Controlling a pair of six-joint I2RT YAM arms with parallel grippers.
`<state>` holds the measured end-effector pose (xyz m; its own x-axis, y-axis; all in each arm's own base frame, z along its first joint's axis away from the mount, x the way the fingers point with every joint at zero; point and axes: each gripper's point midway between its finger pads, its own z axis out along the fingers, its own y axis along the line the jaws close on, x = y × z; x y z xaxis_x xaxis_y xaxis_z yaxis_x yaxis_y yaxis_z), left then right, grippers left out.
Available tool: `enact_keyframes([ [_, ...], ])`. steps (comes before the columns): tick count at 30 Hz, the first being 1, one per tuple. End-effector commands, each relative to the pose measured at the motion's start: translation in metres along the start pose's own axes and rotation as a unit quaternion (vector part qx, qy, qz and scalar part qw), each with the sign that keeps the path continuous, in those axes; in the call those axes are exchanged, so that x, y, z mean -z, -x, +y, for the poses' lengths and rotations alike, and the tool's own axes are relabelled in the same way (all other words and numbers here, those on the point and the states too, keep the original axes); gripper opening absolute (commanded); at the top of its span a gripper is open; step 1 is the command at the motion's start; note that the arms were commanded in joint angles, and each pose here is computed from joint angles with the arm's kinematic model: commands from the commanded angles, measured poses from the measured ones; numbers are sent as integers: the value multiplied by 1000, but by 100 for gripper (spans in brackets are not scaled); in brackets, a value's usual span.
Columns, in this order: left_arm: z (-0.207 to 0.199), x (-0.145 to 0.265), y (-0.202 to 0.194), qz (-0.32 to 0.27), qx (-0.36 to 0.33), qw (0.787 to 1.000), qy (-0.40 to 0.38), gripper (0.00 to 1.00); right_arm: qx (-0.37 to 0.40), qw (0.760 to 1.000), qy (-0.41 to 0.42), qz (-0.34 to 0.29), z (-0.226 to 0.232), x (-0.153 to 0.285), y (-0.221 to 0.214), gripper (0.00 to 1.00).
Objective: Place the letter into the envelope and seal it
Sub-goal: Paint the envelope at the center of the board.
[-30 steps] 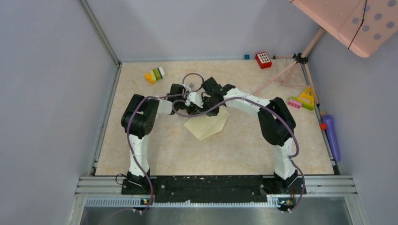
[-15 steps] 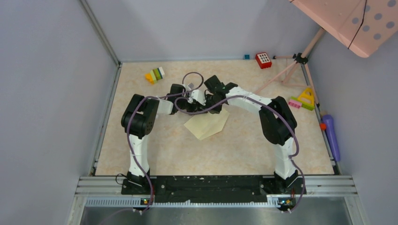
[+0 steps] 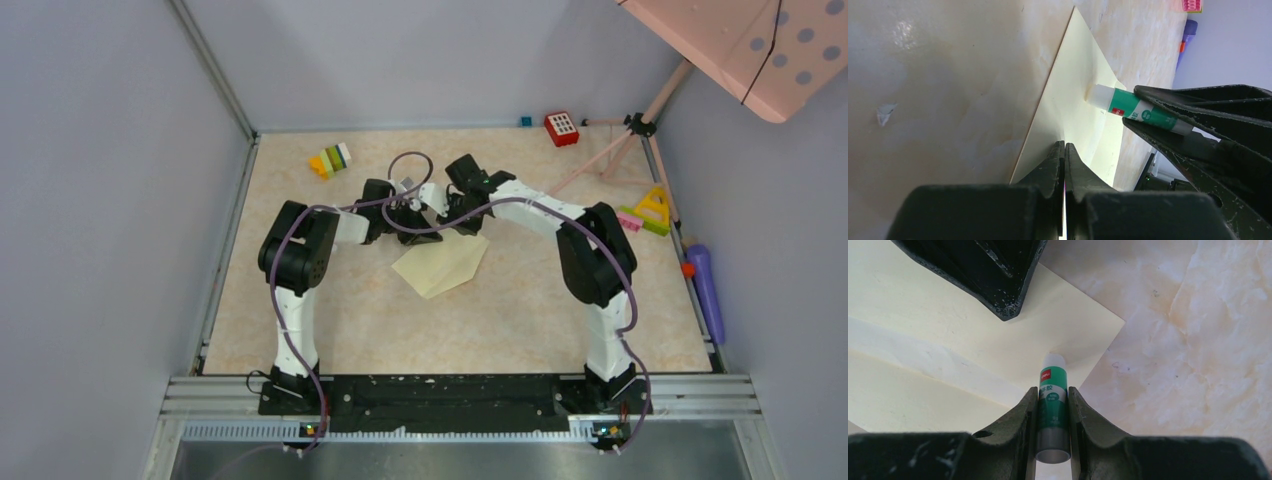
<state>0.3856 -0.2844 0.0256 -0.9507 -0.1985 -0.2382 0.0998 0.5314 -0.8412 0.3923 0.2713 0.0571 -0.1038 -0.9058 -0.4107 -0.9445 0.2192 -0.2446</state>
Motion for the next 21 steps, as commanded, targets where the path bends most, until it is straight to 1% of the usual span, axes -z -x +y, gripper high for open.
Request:
enact_keyframes([
  [1,38,-2,-14,-2,2,997,73,0,-8,998,-1,-57,-8,25,29,0],
  [3,37,-2,-13,-2,2,997,73,0,-4,997,13,-79,-1,32,41,0],
  [6,38,-2,-13,-2,2,997,74,0,9,996,29,-89,13,37,52,0],
  [15,37,-2,-13,-2,2,997,73,0,38,993,64,-90,50,27,64,0],
  [21,38,-2,-13,-2,2,997,74,0,43,993,66,-82,55,16,67,0],
])
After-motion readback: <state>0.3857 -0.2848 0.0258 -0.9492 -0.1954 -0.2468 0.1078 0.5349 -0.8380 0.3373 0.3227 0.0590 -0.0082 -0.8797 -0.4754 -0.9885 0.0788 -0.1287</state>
